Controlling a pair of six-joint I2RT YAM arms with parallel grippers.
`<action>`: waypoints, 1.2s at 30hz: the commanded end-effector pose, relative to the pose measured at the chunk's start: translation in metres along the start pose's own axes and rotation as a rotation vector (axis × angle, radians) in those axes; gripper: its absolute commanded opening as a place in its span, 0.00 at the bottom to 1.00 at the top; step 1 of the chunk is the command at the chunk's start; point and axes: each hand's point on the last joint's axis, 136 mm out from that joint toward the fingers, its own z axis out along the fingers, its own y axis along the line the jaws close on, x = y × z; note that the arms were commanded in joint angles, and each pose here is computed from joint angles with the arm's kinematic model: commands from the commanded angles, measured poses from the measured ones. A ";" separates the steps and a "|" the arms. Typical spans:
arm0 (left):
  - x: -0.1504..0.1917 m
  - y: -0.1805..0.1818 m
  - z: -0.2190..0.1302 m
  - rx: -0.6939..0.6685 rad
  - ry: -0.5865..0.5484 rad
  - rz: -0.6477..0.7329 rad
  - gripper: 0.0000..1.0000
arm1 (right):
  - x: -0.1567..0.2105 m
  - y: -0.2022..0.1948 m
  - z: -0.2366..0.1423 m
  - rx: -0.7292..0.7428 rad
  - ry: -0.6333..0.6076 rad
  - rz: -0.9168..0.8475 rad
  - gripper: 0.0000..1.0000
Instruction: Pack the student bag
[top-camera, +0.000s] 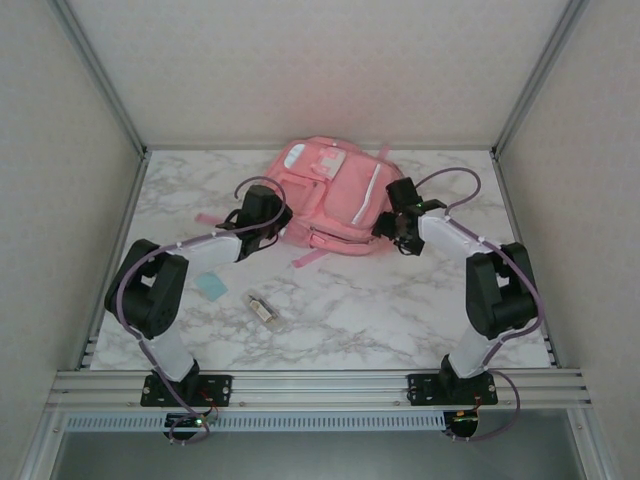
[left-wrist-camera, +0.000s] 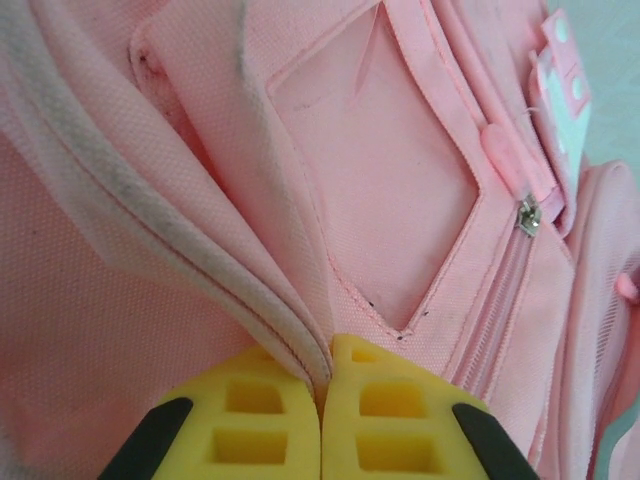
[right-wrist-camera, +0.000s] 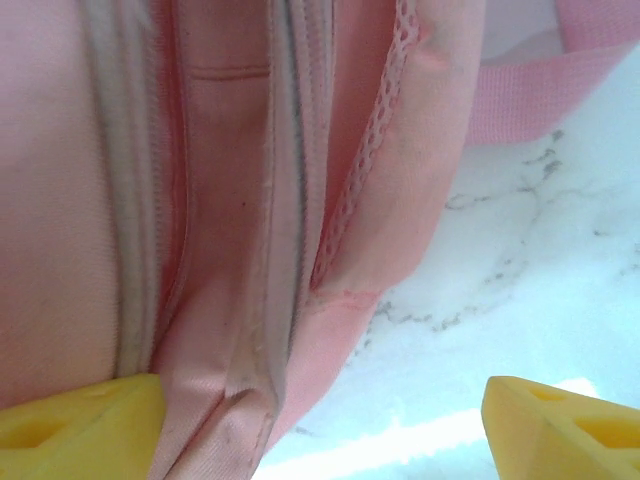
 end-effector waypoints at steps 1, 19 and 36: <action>0.027 -0.029 -0.013 0.092 0.083 0.016 0.00 | -0.008 0.033 -0.049 -0.140 -0.070 -0.066 0.81; 0.025 -0.047 -0.024 0.148 0.059 -0.053 0.00 | 0.104 0.178 -0.089 -0.520 0.103 -0.145 0.45; 0.025 -0.048 -0.037 0.167 0.052 -0.067 0.00 | 0.097 0.206 -0.029 -0.494 0.083 0.020 0.36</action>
